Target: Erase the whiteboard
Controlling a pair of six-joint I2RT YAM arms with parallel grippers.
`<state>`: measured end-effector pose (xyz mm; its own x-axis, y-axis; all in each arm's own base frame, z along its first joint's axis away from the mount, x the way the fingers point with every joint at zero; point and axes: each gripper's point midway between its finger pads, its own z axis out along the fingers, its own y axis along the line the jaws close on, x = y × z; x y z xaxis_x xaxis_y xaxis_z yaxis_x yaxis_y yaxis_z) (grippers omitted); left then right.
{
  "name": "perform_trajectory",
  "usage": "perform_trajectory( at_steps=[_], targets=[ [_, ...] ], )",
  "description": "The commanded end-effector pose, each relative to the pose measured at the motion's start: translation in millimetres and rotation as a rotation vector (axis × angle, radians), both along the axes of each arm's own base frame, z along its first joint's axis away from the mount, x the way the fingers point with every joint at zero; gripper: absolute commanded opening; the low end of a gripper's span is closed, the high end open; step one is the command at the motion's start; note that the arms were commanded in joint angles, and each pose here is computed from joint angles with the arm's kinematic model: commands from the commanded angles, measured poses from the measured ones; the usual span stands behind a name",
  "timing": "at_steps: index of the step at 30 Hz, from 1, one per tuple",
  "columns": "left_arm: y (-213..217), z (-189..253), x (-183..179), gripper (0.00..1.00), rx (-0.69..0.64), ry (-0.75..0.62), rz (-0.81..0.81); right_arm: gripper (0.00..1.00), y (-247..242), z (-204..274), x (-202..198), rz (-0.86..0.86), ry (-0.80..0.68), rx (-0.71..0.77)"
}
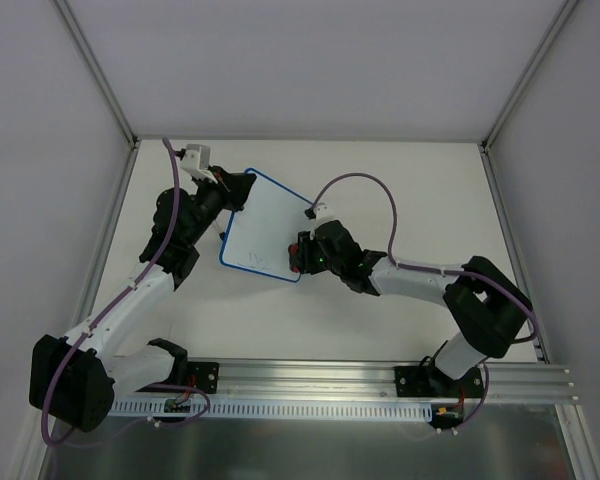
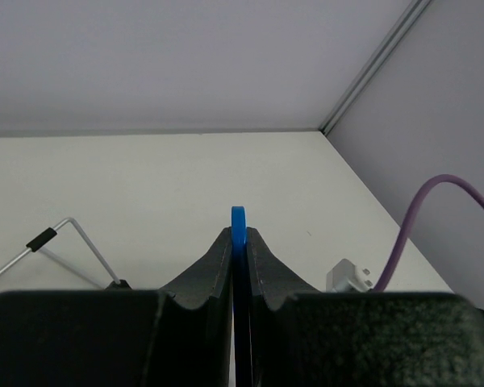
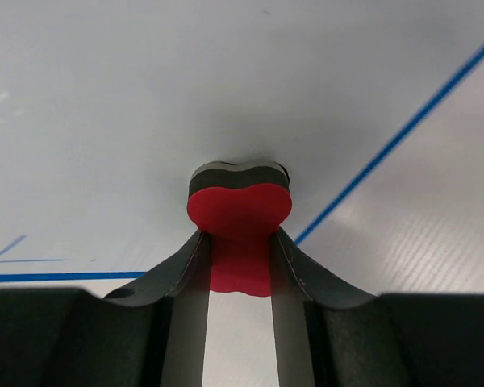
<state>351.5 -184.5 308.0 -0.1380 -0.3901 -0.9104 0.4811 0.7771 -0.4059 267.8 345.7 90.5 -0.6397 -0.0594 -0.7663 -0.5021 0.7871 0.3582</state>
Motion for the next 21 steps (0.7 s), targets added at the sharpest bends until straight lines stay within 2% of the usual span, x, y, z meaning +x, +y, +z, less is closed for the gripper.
perform_trajectory(
  at_steps=[1,8,15,17,21],
  targets=[
    [-15.6,21.8,-10.8,0.0,-0.019,-0.058,-0.083,0.0,2.1,-6.2,12.1,-0.033,-0.008,0.023],
    [-17.2,15.4,-8.1,0.0,-0.018,-0.039,-0.085,0.0,36.1,41.4,4.4,0.092,-0.11,0.078],
    [-20.1,15.4,-5.2,0.0,-0.021,-0.032,-0.094,0.0,89.7,102.3,-34.6,0.369,-0.238,0.164],
    [-20.6,15.4,-4.8,0.0,-0.02,-0.029,-0.095,0.0,97.9,109.9,-46.9,0.465,-0.292,0.146],
    [-22.2,14.5,-4.5,0.0,-0.014,-0.024,-0.104,0.0,103.8,132.8,-57.3,0.545,-0.414,0.127]
  ],
)
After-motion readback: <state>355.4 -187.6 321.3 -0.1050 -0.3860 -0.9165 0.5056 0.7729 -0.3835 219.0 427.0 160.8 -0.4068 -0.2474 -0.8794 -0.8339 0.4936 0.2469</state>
